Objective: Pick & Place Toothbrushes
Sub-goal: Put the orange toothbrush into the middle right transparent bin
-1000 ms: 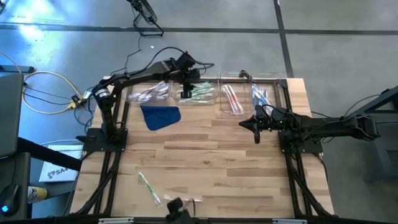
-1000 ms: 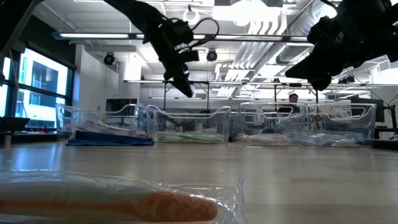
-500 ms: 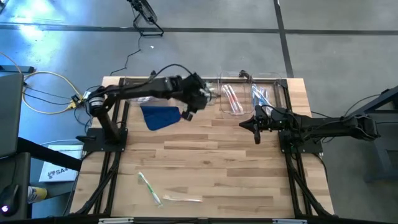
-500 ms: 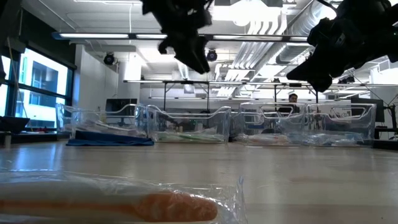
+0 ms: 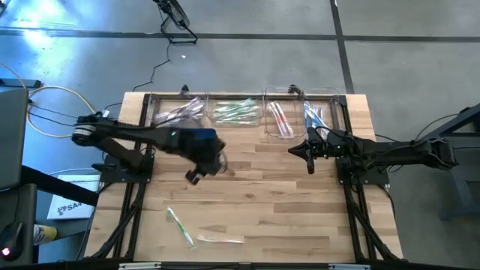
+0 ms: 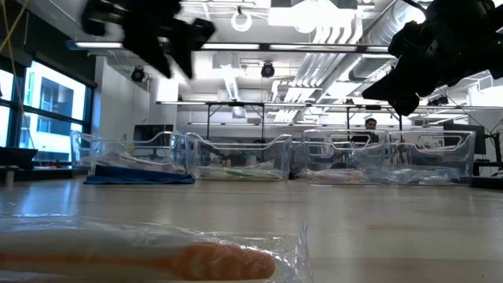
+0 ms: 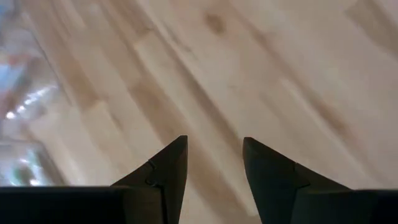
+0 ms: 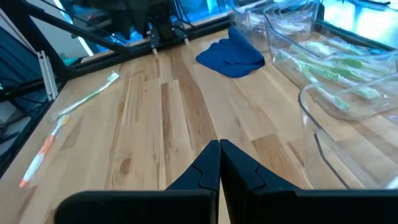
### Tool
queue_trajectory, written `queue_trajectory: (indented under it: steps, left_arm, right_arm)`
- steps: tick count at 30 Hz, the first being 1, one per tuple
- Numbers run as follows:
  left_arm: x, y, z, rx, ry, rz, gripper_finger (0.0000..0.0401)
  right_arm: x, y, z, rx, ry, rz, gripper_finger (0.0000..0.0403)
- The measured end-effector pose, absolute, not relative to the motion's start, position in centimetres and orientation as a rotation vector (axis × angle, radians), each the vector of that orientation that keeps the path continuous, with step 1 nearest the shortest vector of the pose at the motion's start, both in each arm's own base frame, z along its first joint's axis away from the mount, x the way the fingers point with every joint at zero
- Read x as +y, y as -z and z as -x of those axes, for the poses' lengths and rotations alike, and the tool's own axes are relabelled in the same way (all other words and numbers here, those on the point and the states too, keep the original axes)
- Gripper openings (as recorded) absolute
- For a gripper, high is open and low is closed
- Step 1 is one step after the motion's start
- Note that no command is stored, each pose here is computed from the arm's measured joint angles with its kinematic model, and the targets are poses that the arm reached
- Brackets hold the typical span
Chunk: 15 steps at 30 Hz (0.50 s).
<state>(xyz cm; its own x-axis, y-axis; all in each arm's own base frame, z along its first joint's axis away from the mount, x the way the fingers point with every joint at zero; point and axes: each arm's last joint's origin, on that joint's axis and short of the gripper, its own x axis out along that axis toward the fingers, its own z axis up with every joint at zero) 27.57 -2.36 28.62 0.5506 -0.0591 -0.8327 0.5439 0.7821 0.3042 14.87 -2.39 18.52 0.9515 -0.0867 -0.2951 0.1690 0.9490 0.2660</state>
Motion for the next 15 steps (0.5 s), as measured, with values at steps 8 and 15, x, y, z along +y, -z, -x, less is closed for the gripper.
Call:
queue_trajectory:
  steps: [8, 15]
  left_arm:
    - [-6.4, -28.2, -22.1, 0.905, 0.243, -0.459, 0.015]
    - [-7.8, -28.5, -20.9, 0.88, 0.212, -0.328, 0.015]
  right_arm:
    - [-2.4, -18.6, -14.9, 0.276, 0.13, -0.292, 0.0002]
    - [-2.4, -18.7, -14.9, 0.267, 0.129, -0.291, 0.0002]
